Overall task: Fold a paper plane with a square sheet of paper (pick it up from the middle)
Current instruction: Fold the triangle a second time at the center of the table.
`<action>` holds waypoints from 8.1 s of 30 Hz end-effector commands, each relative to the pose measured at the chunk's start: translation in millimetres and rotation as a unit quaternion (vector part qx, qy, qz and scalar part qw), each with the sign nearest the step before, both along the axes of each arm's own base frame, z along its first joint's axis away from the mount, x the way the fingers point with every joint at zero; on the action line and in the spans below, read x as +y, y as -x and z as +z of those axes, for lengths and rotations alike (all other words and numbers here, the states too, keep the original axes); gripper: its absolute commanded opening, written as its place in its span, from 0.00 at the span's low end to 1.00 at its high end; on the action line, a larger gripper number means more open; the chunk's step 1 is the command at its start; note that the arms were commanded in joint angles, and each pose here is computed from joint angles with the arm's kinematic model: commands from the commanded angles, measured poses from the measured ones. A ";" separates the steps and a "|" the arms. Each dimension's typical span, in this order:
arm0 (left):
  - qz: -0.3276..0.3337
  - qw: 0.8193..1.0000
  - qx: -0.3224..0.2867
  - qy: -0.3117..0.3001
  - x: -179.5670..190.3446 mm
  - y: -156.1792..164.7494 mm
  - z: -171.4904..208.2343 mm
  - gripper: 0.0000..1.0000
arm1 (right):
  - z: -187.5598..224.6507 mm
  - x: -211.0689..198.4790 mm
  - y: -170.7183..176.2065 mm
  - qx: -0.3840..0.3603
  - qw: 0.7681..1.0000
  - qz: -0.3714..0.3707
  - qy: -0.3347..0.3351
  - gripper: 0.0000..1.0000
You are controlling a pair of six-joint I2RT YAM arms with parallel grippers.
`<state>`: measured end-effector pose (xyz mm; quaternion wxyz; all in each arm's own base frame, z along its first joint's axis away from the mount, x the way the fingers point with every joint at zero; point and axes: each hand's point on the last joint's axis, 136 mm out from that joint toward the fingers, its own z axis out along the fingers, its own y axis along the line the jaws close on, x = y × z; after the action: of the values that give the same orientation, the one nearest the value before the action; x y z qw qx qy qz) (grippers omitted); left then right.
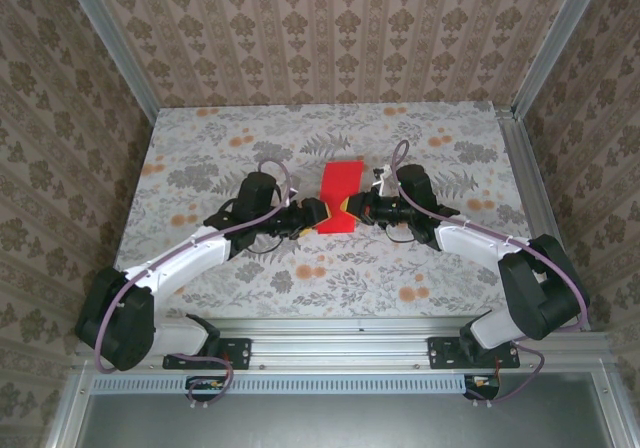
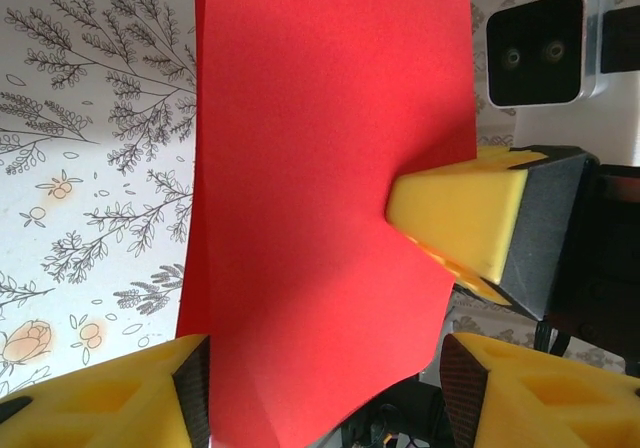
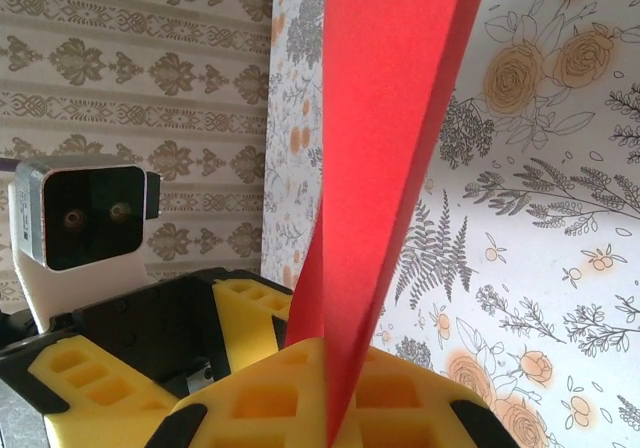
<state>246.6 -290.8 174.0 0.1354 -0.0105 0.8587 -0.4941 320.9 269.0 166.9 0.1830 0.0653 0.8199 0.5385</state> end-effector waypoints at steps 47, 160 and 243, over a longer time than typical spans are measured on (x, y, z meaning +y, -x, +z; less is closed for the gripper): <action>-0.021 0.992 0.053 -0.112 31.7 23.8 -51.6 0.07 | -50.9 18.7 16.7 0.032 0.998 0.042 0.029 0.09; -0.073 0.978 0.108 -0.162 -72.6 -3.3 -137.2 0.10 | -153.5 -40.6 28.7 0.074 0.949 0.069 0.298 0.08; -0.045 0.972 0.107 -0.204 -62.9 -16.5 -167.4 0.10 | -164.2 -60.9 5.2 0.082 0.941 0.061 0.321 0.11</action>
<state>261.9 -365.6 21.1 0.0163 0.0064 0.9374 -0.3479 327.6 217.2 15.2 0.1164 -0.0046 0.9552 0.2722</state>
